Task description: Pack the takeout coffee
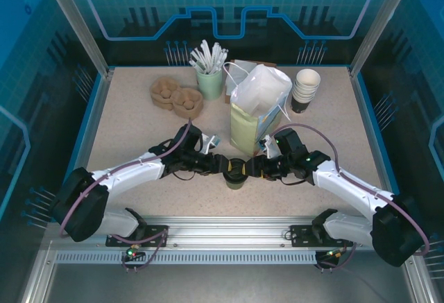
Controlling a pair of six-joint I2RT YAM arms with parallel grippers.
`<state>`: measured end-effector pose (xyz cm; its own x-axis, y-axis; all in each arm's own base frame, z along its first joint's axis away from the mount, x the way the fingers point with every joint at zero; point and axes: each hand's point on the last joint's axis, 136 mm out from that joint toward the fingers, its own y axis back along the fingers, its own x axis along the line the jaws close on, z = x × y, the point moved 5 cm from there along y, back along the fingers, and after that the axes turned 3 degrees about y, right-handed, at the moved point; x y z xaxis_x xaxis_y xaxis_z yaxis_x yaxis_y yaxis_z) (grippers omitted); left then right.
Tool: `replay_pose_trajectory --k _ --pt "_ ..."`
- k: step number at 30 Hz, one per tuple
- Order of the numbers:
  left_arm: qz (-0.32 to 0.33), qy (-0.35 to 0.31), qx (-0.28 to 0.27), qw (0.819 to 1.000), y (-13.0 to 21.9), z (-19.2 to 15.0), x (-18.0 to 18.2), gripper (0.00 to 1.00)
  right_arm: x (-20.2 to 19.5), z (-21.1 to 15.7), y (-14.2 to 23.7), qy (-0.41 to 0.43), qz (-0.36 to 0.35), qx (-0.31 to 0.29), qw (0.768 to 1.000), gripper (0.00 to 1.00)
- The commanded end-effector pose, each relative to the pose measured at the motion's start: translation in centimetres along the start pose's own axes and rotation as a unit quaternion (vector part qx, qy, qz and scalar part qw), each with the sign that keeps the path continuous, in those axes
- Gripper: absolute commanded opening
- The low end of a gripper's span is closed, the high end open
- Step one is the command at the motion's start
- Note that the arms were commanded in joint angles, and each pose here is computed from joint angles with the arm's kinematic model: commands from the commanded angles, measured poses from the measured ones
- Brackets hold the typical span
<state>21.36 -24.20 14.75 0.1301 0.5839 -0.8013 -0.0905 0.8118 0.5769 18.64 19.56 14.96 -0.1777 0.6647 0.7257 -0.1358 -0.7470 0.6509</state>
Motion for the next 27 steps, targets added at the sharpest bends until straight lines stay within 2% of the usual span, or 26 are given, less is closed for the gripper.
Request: replay_pose_trajectory --k 1,13,27 --pt "0.006 0.019 0.025 1.0 -0.6 -1.0 0.9 0.47 -1.7 -1.0 -0.4 -0.016 -0.055 0.02 0.998 0.52" --pt "0.024 0.014 0.038 0.999 -1.0 -0.7 1.1 0.44 -2.8 -1.5 -1.1 -0.031 -0.072 0.031 0.996 0.51" --pt "0.034 0.048 0.05 0.997 -1.9 -2.4 4.0 0.42 -3.7 -1.6 -1.5 -0.047 -0.082 0.037 0.995 0.48"
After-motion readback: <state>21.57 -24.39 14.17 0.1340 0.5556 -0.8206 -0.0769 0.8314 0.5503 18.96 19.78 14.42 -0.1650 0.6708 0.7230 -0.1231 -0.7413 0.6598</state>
